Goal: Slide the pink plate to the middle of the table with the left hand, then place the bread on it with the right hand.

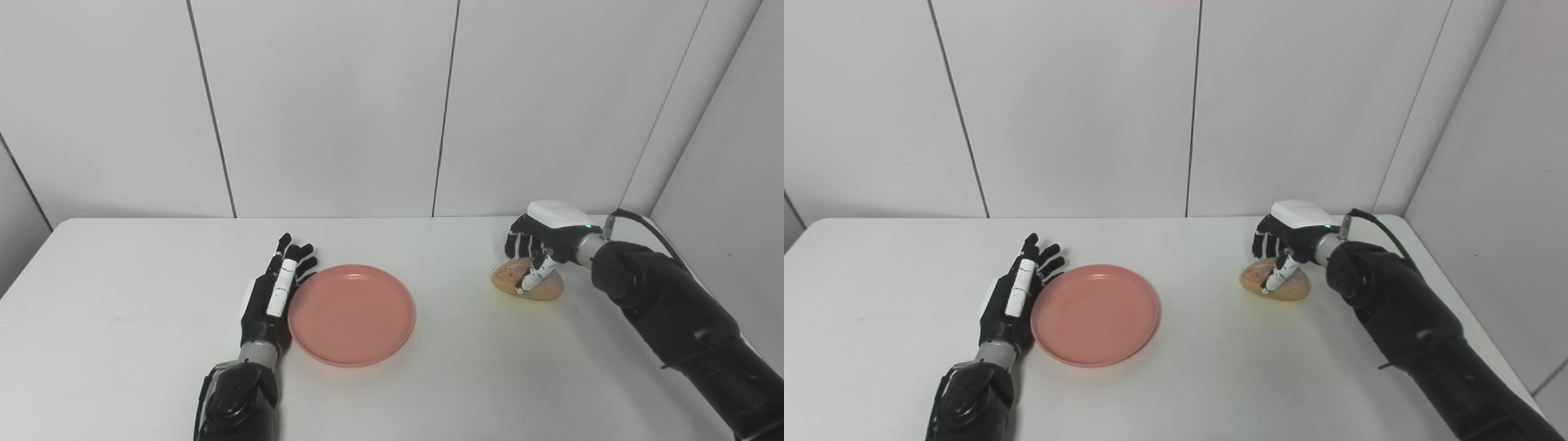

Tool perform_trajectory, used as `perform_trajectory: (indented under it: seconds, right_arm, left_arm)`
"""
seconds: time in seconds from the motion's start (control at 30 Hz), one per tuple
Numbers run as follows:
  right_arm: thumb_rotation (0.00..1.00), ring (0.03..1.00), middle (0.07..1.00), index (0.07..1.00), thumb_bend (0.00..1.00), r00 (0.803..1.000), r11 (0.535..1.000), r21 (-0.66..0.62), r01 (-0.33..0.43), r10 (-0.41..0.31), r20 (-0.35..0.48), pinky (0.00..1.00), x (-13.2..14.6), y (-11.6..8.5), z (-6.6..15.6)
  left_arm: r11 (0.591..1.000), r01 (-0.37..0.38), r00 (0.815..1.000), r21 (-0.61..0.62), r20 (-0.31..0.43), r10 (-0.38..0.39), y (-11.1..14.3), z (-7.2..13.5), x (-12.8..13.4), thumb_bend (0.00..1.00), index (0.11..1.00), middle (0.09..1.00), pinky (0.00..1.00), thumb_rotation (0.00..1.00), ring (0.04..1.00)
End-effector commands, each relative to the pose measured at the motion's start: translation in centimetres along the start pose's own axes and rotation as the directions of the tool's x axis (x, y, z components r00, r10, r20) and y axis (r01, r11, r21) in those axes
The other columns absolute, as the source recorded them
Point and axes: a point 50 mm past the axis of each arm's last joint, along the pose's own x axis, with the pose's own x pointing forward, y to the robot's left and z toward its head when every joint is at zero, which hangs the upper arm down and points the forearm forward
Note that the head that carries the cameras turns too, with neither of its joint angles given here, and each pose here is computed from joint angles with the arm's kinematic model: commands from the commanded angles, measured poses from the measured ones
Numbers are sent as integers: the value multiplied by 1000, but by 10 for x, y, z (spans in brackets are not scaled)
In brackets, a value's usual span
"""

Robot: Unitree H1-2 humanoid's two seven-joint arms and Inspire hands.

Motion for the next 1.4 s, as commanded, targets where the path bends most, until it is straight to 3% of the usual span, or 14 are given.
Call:
perform_trajectory:
  seconds: [0.0, 0.17, 0.5, 0.77, 0.9, 1.13, 1.37]
  right_arm:
    - [0, 523, 495, 490, 530, 996, 996, -39, 85, -84, 41, 446, -8, -36, 3]
    - [0, 452, 449, 532, 526, 987, 990, -67, 127, -119, 107, 389, -14, -58, 27]
    - [0, 436, 454, 527, 527, 953, 979, -87, 186, -158, 259, 363, -21, -82, 76]
    - [0, 487, 469, 519, 528, 932, 980, -86, 180, -142, 333, 414, -20, -82, 108]
    - [0, 451, 450, 537, 525, 910, 982, -71, 175, -134, 393, 394, -19, -79, 127]
    - [0, 470, 464, 520, 528, 869, 981, -72, 180, -124, 479, 395, -18, -74, 156]
    - [0, 418, 446, 528, 527, 839, 986, -62, 156, -100, 535, 354, -14, -64, 188]
  left_arm:
    - [1000, 13, 1000, 3, -15, -13, -7, 0, 2, 963, 958, 872, 817, 772, 860]
    - [1000, 13, 1000, 6, -19, -13, -8, -2, 3, 976, 956, 875, 814, 773, 859]
    - [1000, 21, 1000, -5, -21, -21, -15, -5, 3, 975, 962, 884, 840, 774, 870]
    - [1000, 19, 1000, 6, -17, -19, -25, -5, 1, 958, 957, 875, 815, 789, 859]
    - [1000, 20, 1000, 20, -11, -20, -29, -5, -1, 939, 955, 876, 778, 803, 852]
    - [999, 17, 1000, 29, -11, -16, -33, -8, -2, 929, 943, 869, 785, 811, 848]
    - [997, 0, 1000, 71, -5, 0, -37, -10, -4, 914, 936, 847, 737, 841, 821]
